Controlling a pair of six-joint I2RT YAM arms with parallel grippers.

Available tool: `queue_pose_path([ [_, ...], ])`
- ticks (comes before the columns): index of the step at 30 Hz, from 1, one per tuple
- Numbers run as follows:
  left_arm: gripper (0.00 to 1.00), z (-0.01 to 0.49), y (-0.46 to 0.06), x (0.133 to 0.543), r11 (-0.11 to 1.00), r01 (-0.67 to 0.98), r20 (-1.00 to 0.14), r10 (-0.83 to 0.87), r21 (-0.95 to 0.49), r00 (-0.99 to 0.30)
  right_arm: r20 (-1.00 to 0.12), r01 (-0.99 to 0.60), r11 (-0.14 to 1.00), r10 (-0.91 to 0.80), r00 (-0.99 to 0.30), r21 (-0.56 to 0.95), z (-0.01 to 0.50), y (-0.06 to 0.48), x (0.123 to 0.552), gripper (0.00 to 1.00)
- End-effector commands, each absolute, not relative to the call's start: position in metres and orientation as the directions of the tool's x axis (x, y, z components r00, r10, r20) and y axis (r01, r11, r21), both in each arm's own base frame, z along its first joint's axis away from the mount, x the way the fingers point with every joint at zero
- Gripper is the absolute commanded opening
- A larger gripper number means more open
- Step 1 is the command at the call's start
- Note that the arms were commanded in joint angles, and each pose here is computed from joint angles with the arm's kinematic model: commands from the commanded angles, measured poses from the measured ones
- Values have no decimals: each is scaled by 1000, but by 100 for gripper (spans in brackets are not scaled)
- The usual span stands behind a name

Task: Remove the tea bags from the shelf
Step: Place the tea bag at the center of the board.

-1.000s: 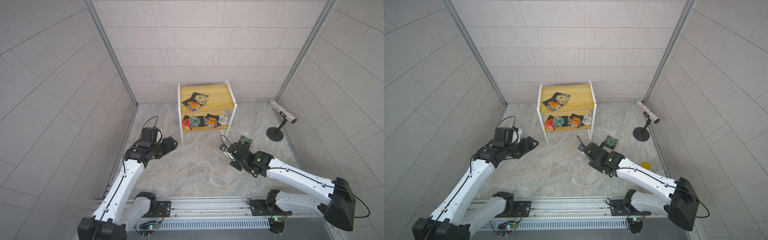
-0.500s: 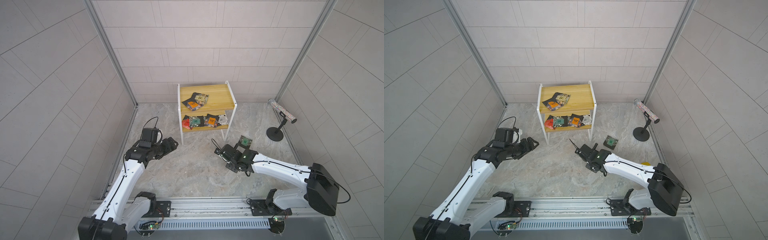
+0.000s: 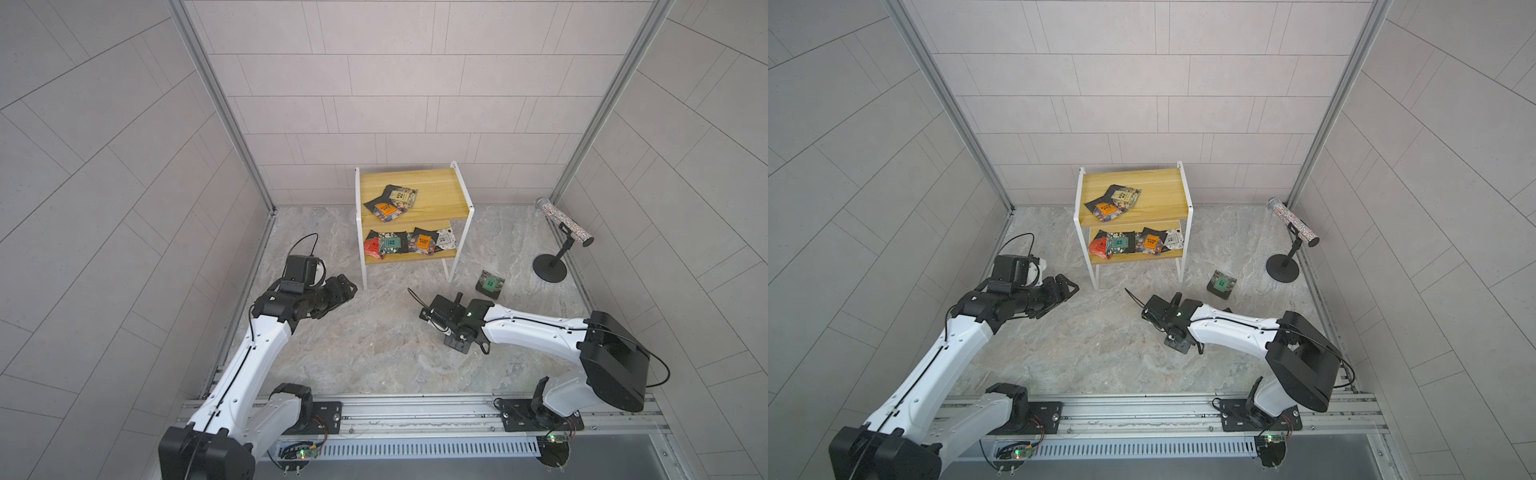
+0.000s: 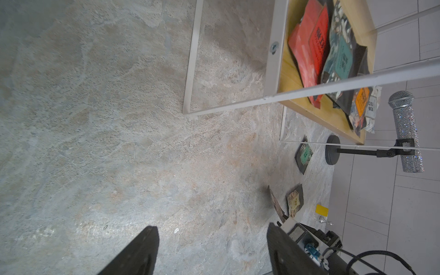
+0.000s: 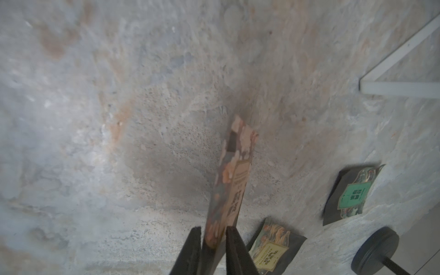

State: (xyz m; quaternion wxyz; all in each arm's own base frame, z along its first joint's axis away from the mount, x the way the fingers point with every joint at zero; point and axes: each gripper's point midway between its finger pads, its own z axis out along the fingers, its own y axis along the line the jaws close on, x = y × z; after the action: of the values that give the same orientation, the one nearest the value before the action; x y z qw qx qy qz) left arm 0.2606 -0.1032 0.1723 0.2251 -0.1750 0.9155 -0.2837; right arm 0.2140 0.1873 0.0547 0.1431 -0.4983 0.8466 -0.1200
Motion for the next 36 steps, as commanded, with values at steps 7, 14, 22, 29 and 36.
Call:
queue_pose_path([
  [7,79,181,-101,266,786,-176,-342,-443,-592,-829,-109,-843,453,-891,-441,-290,68,196,201,40],
  [14,79,189,-101,269,785,-168,-355,-446,-596,-822,-154,-843,466,-885,-440,-269,85,197,196,47],
  [22,79,196,-101,270,779,-168,-362,-456,-604,-813,-194,-846,475,-878,-437,-243,100,202,192,54],
  [29,79,212,-101,271,773,-153,-382,-463,-616,-800,-374,-801,551,-811,-450,-234,151,216,202,58],
  [36,79,243,-104,277,762,-122,-410,-468,-636,-783,-580,-783,566,-739,-343,-258,224,232,218,71],
])
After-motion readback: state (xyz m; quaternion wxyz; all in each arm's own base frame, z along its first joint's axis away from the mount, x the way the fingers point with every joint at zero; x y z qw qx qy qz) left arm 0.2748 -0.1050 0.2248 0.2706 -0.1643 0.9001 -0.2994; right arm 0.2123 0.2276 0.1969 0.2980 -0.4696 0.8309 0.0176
